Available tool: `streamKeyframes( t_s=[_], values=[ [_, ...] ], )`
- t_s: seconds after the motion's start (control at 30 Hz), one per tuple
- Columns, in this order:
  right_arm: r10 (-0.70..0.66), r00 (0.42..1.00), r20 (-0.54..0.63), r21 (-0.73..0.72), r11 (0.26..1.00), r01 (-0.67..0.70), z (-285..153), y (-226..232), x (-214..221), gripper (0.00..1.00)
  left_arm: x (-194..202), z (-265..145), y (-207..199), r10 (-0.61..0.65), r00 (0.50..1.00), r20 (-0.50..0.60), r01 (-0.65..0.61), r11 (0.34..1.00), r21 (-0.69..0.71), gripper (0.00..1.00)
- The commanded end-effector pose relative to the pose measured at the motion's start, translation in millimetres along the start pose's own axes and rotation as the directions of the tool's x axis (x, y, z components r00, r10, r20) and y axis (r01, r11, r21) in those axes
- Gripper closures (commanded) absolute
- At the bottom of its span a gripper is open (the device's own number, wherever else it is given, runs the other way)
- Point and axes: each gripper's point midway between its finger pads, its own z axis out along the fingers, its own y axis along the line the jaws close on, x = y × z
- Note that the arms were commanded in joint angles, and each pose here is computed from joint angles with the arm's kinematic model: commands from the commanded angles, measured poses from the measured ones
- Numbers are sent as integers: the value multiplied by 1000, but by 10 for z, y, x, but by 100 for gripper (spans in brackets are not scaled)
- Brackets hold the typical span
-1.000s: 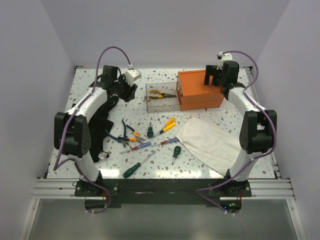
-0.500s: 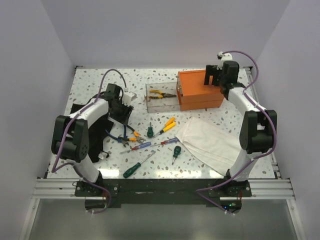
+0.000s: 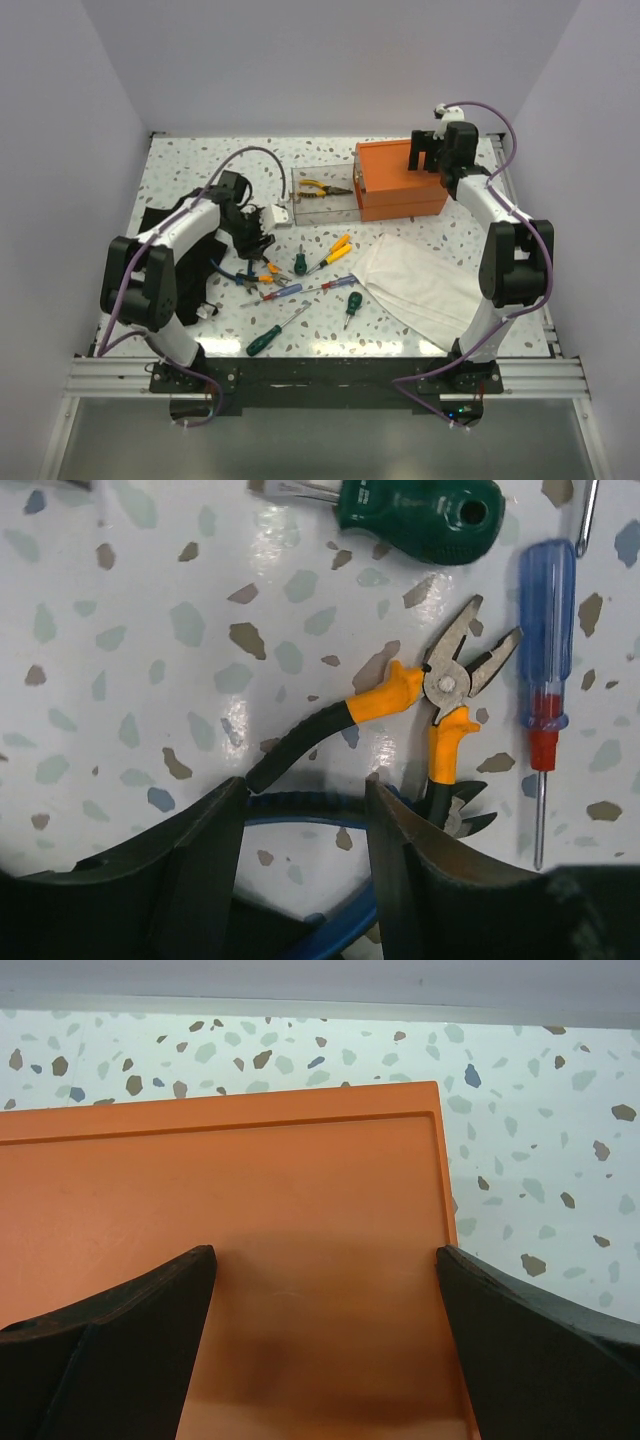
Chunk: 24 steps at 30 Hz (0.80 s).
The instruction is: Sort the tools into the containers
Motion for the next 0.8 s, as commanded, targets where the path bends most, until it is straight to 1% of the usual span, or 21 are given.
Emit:
streamKeyframes(
  t_s=[0.0,0.03,0.13,0.2,0.3,0.33,0.37,0.43,0.47,0.53,0.57,0.6,0.67,0.77],
  values=[
    [47,930,-363,80,997,-19,-91,-247,1145,3,-36,120,-29,366,928,62,-372,915,157,44],
    [46,933,-358,80,997,-19,-97,-255,1122,3,-63,149,-5,394,916,72,-401,902,160,44],
    [39,934,-354,78,997,-12,-123,-252,1117,3,-101,263,40,431,899,77,-438,879,191,44],
    [36,935,-353,78,997,-9,-156,-255,1124,3,-81,359,26,433,898,80,-440,871,218,45],
    [31,936,-352,78,997,-4,-203,-259,1127,3,-21,478,-90,459,884,84,-464,843,272,49],
    [30,935,-355,78,997,-2,-215,-259,1135,3,-5,504,-139,482,872,89,-485,825,291,52],
    [28,935,-353,76,997,-2,-225,-257,1134,3,9,519,-172,487,869,90,-490,818,301,59],
    [25,936,-352,79,997,3,-233,-266,1125,2,63,546,-247,499,862,93,-499,801,330,66],
    [25,936,-351,80,997,4,-236,-273,1115,2,80,554,-266,500,861,95,-500,797,338,74],
    [24,936,-351,77,997,4,-227,-264,1117,2,102,564,-270,504,859,92,-502,794,343,84],
    [25,936,-351,76,997,2,-223,-261,1116,2,96,562,-261,504,859,93,-503,795,340,94],
    [27,935,-353,78,997,1,-223,-263,1122,2,54,541,-222,505,857,99,-507,798,326,98],
    [27,936,-351,77,997,0,-220,-260,1108,2,-13,458,-108,481,869,114,-493,822,285,100],
    [28,937,-347,82,997,1,-222,-275,1097,2,-135,215,253,444,889,115,-459,866,199,100]
  ],
)
